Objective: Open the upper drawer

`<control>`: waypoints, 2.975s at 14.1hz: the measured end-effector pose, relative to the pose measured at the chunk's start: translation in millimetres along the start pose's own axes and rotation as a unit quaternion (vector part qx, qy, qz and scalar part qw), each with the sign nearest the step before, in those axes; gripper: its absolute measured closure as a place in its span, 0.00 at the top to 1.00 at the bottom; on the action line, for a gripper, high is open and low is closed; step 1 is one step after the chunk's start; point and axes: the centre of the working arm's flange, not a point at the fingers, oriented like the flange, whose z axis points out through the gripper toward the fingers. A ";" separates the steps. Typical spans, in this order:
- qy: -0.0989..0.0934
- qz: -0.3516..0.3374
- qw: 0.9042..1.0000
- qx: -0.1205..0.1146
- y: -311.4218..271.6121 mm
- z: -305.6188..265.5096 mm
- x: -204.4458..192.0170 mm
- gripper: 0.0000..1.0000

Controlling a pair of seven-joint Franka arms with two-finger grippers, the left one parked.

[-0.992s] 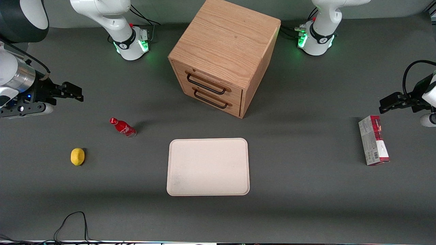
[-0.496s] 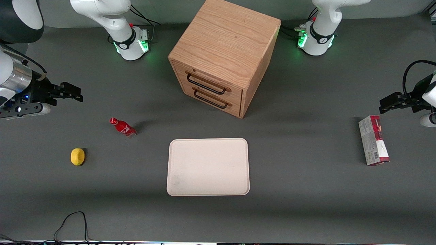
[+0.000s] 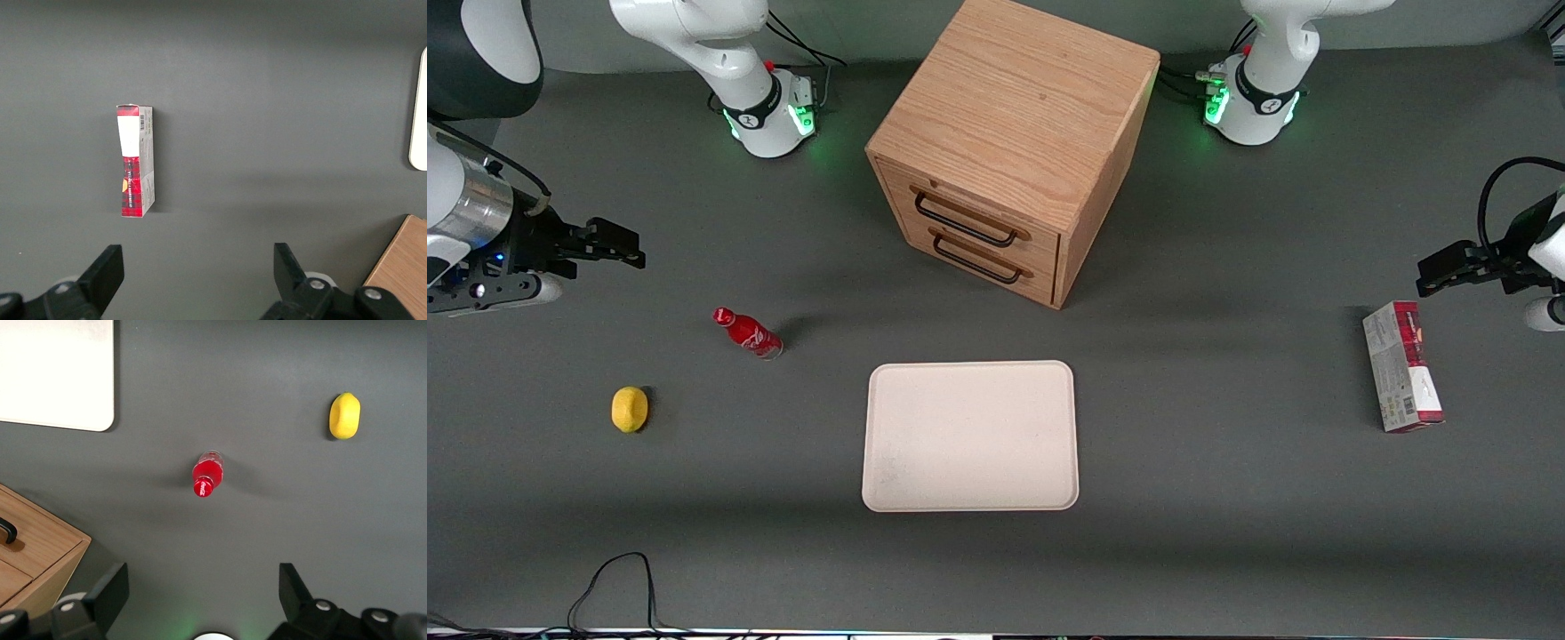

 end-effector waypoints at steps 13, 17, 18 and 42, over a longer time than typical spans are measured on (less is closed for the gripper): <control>-0.036 -0.084 0.995 0.031 -175.8 30.1 33.4 1.00; -0.045 -0.174 0.984 0.024 -256.8 46.9 27.3 1.00; -0.044 -0.208 0.977 0.023 -276.5 46.7 20.8 1.00; -0.108 -0.434 0.892 0.067 -406.5 160.3 33.2 1.00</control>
